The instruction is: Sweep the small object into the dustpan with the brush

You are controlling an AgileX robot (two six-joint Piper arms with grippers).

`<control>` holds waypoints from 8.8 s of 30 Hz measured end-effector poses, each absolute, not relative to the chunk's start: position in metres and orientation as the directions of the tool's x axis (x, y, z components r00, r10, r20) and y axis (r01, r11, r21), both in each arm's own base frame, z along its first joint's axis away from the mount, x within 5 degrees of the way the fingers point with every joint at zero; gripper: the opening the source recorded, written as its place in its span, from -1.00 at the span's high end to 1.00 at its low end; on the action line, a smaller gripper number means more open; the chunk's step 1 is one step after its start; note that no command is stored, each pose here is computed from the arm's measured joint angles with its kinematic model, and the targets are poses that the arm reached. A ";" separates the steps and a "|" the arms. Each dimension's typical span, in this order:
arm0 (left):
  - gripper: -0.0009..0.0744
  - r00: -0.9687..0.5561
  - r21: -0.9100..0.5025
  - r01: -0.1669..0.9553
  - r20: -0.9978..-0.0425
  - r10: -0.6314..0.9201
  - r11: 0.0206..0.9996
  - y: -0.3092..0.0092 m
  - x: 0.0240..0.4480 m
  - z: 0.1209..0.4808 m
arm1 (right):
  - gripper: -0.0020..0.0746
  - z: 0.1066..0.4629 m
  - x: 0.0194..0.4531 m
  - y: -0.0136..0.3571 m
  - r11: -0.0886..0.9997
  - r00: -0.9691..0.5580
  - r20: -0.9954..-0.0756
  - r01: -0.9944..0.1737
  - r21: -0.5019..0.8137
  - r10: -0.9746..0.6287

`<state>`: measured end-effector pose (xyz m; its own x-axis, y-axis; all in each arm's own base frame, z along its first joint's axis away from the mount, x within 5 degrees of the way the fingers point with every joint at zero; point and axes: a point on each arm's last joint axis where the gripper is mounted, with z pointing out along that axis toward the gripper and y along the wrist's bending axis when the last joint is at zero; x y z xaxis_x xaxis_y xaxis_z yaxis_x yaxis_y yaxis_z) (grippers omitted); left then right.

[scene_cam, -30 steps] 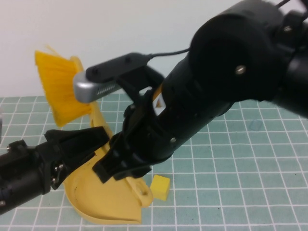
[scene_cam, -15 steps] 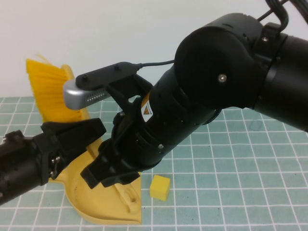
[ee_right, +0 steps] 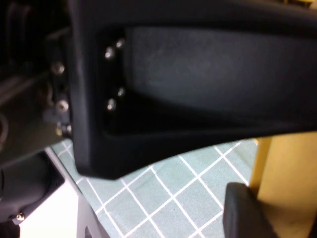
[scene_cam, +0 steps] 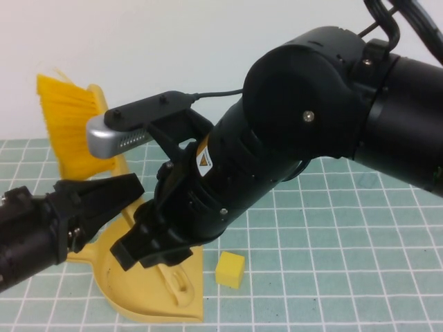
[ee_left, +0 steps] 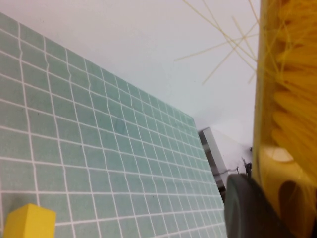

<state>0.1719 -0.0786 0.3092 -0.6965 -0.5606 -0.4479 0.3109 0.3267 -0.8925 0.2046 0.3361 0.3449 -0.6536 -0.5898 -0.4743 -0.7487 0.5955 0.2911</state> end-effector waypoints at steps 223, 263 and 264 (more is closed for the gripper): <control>0.98 -0.084 0.327 0.945 0.267 0.960 -0.009 -0.127 0.294 0.177 | 0.51 0.193 0.226 0.255 0.802 -0.884 -0.024 -0.435 0.410 -0.467; 0.71 -0.497 0.584 0.717 0.045 0.867 0.381 -0.109 0.285 0.236 | 0.51 0.159 0.242 0.213 0.904 -0.947 -0.009 -0.309 0.294 -0.321; 0.85 -0.516 0.589 0.698 0.020 0.857 0.407 -0.108 0.284 0.239 | 0.51 0.156 0.242 0.212 0.906 -0.948 -0.007 -0.305 0.293 -0.317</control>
